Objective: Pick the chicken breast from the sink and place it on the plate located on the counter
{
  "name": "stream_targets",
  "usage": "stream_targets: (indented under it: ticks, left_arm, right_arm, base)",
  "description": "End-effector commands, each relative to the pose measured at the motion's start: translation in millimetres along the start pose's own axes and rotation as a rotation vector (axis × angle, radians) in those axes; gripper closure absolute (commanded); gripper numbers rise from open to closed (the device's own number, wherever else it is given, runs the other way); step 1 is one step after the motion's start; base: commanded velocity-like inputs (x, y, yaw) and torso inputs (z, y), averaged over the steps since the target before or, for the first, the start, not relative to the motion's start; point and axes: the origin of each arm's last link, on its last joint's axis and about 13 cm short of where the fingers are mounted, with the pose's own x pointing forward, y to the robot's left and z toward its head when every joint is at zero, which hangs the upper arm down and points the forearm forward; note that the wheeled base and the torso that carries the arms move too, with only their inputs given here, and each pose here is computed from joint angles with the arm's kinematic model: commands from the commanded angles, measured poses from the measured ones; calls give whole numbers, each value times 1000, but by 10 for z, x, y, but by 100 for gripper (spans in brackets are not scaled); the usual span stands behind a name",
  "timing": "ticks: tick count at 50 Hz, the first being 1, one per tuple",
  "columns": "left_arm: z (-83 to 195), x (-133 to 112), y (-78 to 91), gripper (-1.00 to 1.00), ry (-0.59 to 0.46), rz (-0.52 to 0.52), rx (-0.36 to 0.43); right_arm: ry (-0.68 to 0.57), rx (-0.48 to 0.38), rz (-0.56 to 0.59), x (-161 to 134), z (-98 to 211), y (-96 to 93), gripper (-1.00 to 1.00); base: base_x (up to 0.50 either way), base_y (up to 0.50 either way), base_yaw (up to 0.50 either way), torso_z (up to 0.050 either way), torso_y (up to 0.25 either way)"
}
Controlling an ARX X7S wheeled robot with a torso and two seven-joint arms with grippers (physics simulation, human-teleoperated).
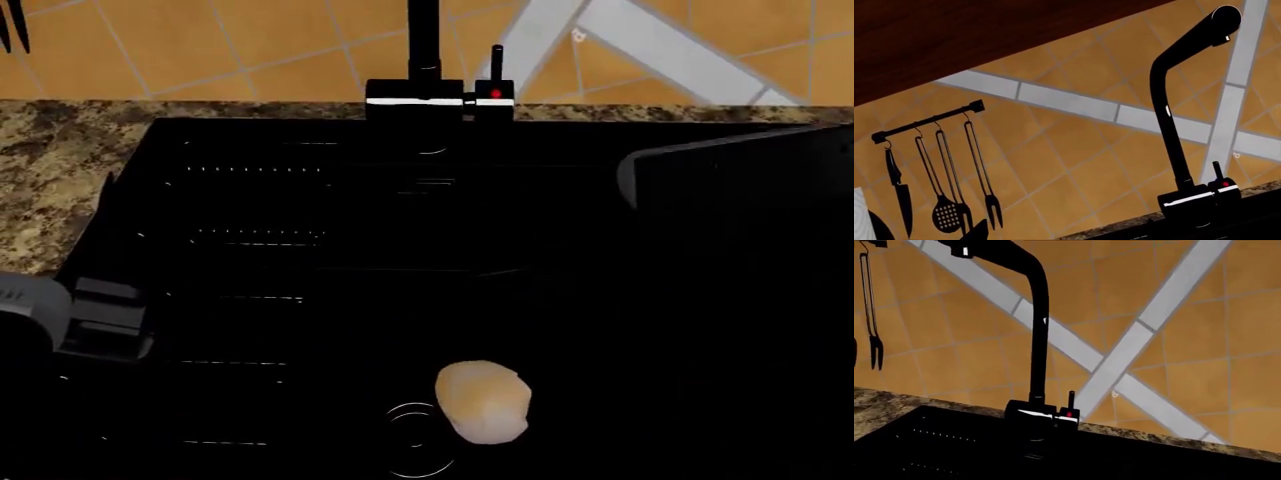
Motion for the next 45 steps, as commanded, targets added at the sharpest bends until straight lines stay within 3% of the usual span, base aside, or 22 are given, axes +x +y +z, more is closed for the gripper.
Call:
stream_targets:
  ticks: [1, 8, 17, 20, 27, 36, 45]
  left_arm:
    - [-8, 24, -14, -100, 3, -5, -1]
    - [-42, 47, -24, -100, 10, -15, -4]
    - [-45, 42, -21, -100, 7, -17, -12]
    - [-57, 38, -27, -100, 9, -20, -11]
    - [-75, 45, -38, -100, 14, -24, -13]
    - [-115, 75, -58, -100, 20, -38, -13]
    - [-194, 113, -77, -100, 38, -44, -15]
  right_arm:
    - [238, -16, 54, 231, 86, -57, -100]
    - [398, -50, 99, 427, 26, 52, -100]
    - [483, -48, 88, 562, -7, 55, -100]
    - [563, 2, 119, 590, -44, 61, -100]
    - [608, 4, 138, 672, -137, 87, -100]
    - [705, 73, 160, 771, -295, 87, -100]
    - [744, 63, 151, 885, -526, 73, -100]
  base:
    - [0, 0, 0, 0, 0]
    - [0, 0, 0, 0, 0]
    - [0, 0, 0, 0, 0]
    - [0, 0, 0, 0, 0]
    - [0, 0, 0, 0, 0]
    - [0, 0, 0, 0, 0]
    - [0, 0, 0, 0, 0]
